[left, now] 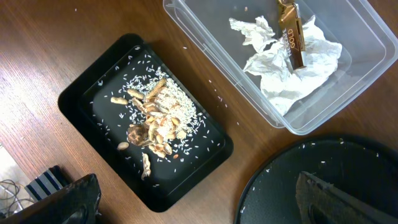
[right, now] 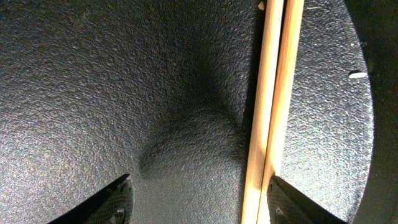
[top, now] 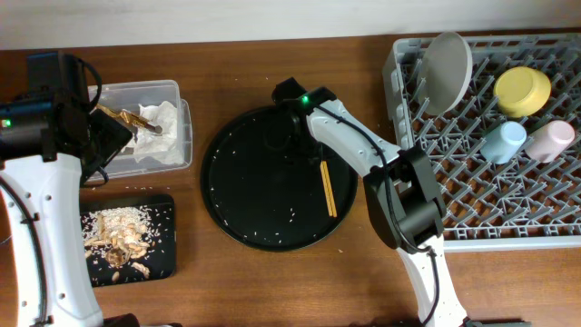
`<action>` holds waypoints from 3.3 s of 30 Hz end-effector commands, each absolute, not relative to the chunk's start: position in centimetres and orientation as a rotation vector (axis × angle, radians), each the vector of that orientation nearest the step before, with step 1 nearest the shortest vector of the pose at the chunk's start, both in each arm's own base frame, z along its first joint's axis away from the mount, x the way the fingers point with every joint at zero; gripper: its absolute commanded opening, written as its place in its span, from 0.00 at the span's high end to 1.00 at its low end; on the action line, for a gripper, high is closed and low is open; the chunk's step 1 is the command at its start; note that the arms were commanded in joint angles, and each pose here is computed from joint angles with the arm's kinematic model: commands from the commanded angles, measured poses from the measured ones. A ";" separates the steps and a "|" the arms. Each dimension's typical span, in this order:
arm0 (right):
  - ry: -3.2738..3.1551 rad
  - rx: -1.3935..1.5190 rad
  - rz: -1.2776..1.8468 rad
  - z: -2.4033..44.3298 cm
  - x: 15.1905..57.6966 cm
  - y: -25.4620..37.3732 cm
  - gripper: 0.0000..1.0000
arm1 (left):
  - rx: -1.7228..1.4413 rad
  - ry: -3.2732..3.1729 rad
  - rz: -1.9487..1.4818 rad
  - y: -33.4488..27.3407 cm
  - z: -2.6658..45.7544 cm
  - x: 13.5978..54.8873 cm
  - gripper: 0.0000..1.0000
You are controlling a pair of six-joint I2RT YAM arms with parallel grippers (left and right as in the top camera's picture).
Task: Sort waste into correct bins and load items into the dishwasher rack
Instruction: 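Reach the right gripper to the chopsticks on the round tray, then grasp one chopstick and place it upright in the rack, then reach the right gripper back and grasp the second chopstick, then place the second chopstick upright in the rack and release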
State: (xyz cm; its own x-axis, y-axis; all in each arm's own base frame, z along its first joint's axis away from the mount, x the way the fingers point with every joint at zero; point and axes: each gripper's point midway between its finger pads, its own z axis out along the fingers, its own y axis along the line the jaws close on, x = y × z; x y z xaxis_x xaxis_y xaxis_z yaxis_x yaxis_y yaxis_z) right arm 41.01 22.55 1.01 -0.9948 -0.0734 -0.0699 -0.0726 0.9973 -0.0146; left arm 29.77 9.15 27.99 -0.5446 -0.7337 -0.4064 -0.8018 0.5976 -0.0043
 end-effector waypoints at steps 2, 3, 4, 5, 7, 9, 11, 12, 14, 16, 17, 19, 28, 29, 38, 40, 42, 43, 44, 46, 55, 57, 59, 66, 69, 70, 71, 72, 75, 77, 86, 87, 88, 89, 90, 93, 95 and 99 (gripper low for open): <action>3.107 -0.110 -0.020 -1.1 40.0 22.2 0.33 | -1.245 2.442 0.254 9.2 28.3 29.8 0.01; 3.110 -0.111 -0.023 -1.2 39.9 22.2 0.33 | -1.245 2.442 0.253 9.2 28.3 29.8 0.01; 3.109 -0.111 -0.022 -1.2 39.9 22.2 0.34 | -1.245 2.442 0.253 9.2 28.3 29.8 0.00; 3.109 -0.110 -0.022 -1.2 39.9 22.2 0.46 | -1.245 2.442 0.254 9.2 28.3 29.8 0.01; 3.108 -0.110 -0.026 -1.2 39.9 22.1 0.67 | -1.245 2.442 0.253 9.2 28.3 29.8 0.01; 3.111 -0.106 -0.043 -1.2 39.9 21.8 0.86 | -1.245 2.442 0.253 9.2 28.3 29.8 0.01; 3.106 -0.105 -0.040 -0.9 40.1 21.9 0.92 | -1.246 2.442 0.253 9.2 28.3 29.8 0.01; 3.105 -0.106 -0.039 -0.5 40.2 22.0 0.96 | -1.245 2.442 0.254 9.2 28.3 29.8 0.01; 3.096 -0.095 -0.031 2.0 41.0 22.1 0.96 | -1.245 2.442 0.253 9.2 28.3 29.8 0.01; 3.063 -0.117 -0.046 7.1 43.0 20.0 0.96 | -1.245 2.442 0.254 9.2 28.3 29.8 0.01; 3.029 -0.108 -0.090 10.5 44.2 17.4 0.96 | -1.245 2.442 0.254 9.2 28.3 29.8 0.01; 2.956 -0.075 -0.072 16.8 46.0 12.0 0.96 | -1.245 2.442 0.254 9.2 28.3 29.8 0.01; 2.834 0.064 0.135 19.3 49.4 -4.9 0.96 | -1.245 2.442 0.253 9.2 28.3 29.8 0.01; 2.833 0.026 0.166 19.0 49.6 -3.9 0.96 | -1.245 2.442 0.253 9.2 28.3 29.8 0.01; 2.941 0.059 0.284 17.4 47.6 -1.3 0.32 | -1.245 2.442 0.253 9.2 28.3 29.8 0.01; 2.957 0.059 0.310 17.6 47.1 -0.3 0.32 | -1.245 2.442 0.253 9.2 28.3 29.8 0.01; 2.926 0.030 0.361 19.1 46.8 1.9 0.36 | -1.245 2.442 0.253 9.2 28.3 29.8 0.00; 2.894 -0.044 0.407 20.5 46.5 4.4 0.37 | -1.245 2.442 0.254 9.2 28.3 29.8 0.01; 2.884 -0.106 0.413 21.1 46.1 6.3 0.37 | -1.245 2.442 0.254 9.2 28.3 29.8 0.00; 2.901 -0.261 0.393 20.6 45.3 10.9 0.42 | -1.245 2.442 0.253 9.2 28.3 29.8 0.01; 3.138 -0.361 0.162 3.2 39.6 21.2 0.59 | -1.245 2.442 0.254 9.2 28.3 29.8 0.01; 3.136 -0.313 0.098 2.1 39.7 20.4 0.59 | -1.245 2.442 0.254 9.2 28.3 29.8 0.01; 3.115 -0.311 0.020 1.8 40.2 19.6 0.59 | -1.245 2.442 0.253 9.2 28.3 29.8 0.01; 3.109 -0.290 -0.010 0.2 40.1 19.2 0.67 | -1.246 2.442 0.254 9.2 28.3 29.8 0.01; 3.109 -0.266 -0.008 0.4 40.1 19.2 0.96 | -1.245 2.442 0.254 9.2 28.3 29.8 0.01; 3.109 -0.267 -0.008 0.9 40.2 19.2 0.96 | -1.245 2.442 0.253 9.2 28.3 29.8 0.01; 3.095 -0.263 0.000 2.2 40.8 19.4 0.96 | -1.245 2.442 0.253 9.2 28.3 29.8 0.01; 3.077 -0.240 0.010 4.2 41.7 19.1 0.96 | -1.245 2.442 0.254 9.2 28.3 29.8 0.01; 2.982 -0.150 0.045 13.0 45.4 14.8 0.96 | -1.245 2.442 0.254 9.2 28.3 29.8 0.01; 2.880 -0.095 0.047 18.5 47.5 9.7 0.96 | -1.245 2.442 0.254 9.2 28.3 29.8 0.01; 2.790 0.149 -0.026 14.3 52.3 -2.8 0.95 | -1.245 2.442 0.254 9.2 28.3 29.8 0.01; 2.799 0.149 -0.026 13.5 52.3 -2.8 0.89 | -1.245 2.442 0.254 9.2 28.3 29.8 0.01; 2.803 0.149 -0.026 13.2 52.2 -2.8 0.78 | -1.245 2.442 0.253 9.2 28.3 29.8 0.01; 2.804 0.149 -0.025 13.2 52.2 -2.8 0.65 | -1.245 2.442 0.254 9.2 28.3 29.8 0.01; 2.812 0.149 -0.025 13.2 52.0 -2.7 0.63 | -1.246 2.442 0.254 9.2 28.3 29.8 0.00; 2.858 0.168 -0.012 13.6 50.6 -2.5 0.62 | -1.246 2.442 0.253 9.2 28.3 29.8 0.01; 2.852 0.293 0.005 16.3 48.9 -2.5 0.63 | -1.246 2.442 0.254 9.2 28.3 29.8 0.01; 2.822 0.361 0.133 24.7 42.2 -0.8 0.64 | -1.245 2.442 0.254 9.2 28.3 29.8 0.01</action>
State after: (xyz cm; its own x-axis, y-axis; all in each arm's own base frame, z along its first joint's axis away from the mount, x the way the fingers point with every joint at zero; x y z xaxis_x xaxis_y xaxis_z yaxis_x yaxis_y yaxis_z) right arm 45.08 -1.80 17.87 -0.9552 0.2353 -0.1794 0.2277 0.9718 0.0618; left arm 29.77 9.11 27.97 -0.5452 -0.7343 -0.4045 -0.8013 0.5982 -0.0058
